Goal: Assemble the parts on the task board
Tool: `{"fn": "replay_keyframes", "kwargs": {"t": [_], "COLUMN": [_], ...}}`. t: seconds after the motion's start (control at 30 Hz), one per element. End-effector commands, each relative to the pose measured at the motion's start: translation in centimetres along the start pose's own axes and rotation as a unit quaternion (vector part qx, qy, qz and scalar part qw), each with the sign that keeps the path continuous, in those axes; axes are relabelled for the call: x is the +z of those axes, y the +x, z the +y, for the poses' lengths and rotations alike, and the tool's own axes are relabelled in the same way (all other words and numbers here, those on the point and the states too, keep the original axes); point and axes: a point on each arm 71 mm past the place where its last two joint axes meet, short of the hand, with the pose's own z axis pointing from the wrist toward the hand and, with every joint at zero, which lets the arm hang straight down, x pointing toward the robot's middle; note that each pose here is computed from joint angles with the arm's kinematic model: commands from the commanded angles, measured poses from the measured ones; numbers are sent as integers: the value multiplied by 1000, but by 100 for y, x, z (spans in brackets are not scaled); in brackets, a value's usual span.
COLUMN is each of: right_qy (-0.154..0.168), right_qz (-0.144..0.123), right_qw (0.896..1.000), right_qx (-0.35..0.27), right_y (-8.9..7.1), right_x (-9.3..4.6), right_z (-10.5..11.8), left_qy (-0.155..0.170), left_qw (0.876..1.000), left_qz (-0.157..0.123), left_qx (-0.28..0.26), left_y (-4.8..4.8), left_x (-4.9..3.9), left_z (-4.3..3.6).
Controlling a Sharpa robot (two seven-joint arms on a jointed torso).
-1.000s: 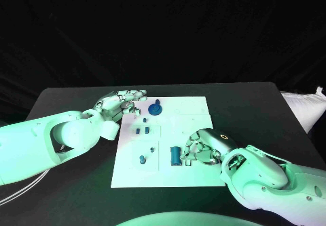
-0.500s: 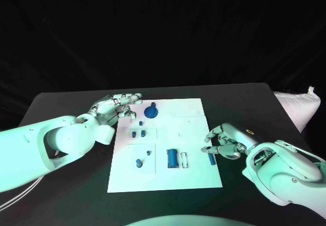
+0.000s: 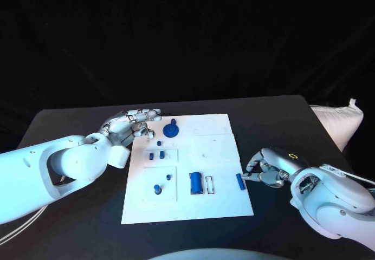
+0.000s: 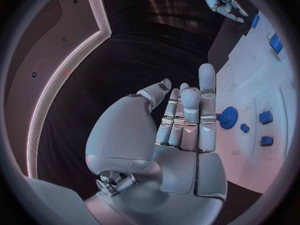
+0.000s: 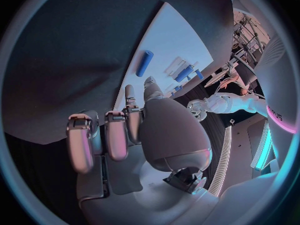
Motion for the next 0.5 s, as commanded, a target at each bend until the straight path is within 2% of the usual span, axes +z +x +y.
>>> {"fn": "replay_keyframes", "kwargs": {"t": [0.03, 0.5], "right_qy": [-2, -19], "right_qz": [18, 32], "right_qw": [999, 998], "right_qx": [-37, -47], "right_y": [70, 200], "right_x": [9, 46], "right_z": [16, 126], "left_qy": [4, 3], "left_qw": [1000, 1000], "left_qz": [11, 10], "left_qx": [-1, -1], "left_y": [25, 17], "left_x": [2, -2], "left_z": [-6, -7]}}
